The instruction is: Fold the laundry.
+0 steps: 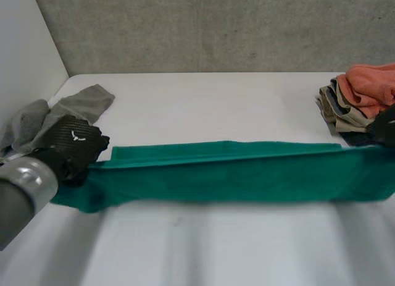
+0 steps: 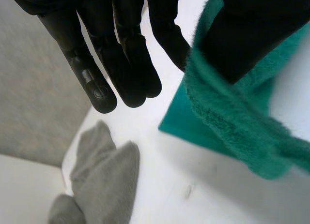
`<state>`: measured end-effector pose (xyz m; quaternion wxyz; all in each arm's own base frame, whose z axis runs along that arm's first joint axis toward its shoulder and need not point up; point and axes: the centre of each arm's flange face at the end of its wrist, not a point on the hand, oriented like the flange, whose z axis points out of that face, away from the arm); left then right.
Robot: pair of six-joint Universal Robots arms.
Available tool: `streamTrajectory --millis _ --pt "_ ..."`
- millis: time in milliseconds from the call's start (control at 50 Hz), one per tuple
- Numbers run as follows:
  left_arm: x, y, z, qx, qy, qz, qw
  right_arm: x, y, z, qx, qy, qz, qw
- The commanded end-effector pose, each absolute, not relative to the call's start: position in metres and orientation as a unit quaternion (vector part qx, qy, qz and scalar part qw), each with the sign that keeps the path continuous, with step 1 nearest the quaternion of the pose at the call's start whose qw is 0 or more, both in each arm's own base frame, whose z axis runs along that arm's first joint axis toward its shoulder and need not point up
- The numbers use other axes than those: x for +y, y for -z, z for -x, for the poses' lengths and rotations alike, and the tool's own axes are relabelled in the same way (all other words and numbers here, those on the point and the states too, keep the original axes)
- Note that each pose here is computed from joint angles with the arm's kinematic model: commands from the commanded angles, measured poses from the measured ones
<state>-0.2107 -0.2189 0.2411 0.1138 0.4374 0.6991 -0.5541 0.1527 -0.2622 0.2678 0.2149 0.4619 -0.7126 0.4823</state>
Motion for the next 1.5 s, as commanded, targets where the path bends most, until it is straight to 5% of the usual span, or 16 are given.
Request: streamTrajectory --millis 20,120,180,300,420,520,740,920,1240,1500 --pt "-0.289 -0.217 0.222 0.688 0.575 -0.419 0.142 -0.305 -0.234 -0.177 -0.719 -0.464 -0.46 0.239" --pt "-0.337 -0.234 0.236 0.631 0.635 -0.408 0.181 -0.345 -0.254 -0.189 -0.673 -0.542 -0.414 0.287" --pt "-0.359 -0.273 0.252 0.559 0.707 -0.384 0.203 -0.368 -0.295 -0.209 -0.609 -0.645 -0.354 0.297" --pt "-0.367 -0.356 0.279 0.402 0.84 -0.292 0.218 -0.379 -0.386 -0.228 -0.459 -0.822 -0.206 0.266" --pt "-0.354 -0.395 0.279 0.328 0.894 -0.225 0.209 -0.369 -0.421 -0.229 -0.384 -0.874 -0.152 0.256" --pt "-0.342 -0.373 0.27 0.37 0.876 -0.239 0.197 -0.366 -0.396 -0.237 -0.412 -0.86 -0.178 0.243" --pt "-0.302 -0.234 0.256 0.527 0.768 -0.331 0.151 -0.345 -0.254 -0.227 -0.592 -0.727 -0.31 0.158" --pt "-0.271 -0.172 0.246 0.596 0.696 -0.377 0.135 -0.312 -0.177 -0.187 -0.732 -0.575 -0.341 0.13" --pt "-0.255 -0.153 0.219 0.678 0.601 -0.41 0.107 -0.315 -0.165 -0.164 -0.757 -0.557 -0.324 0.112" --pt "-0.275 -0.148 0.177 0.736 0.575 -0.349 0.08 -0.315 -0.164 -0.165 -0.769 -0.558 -0.298 0.088"
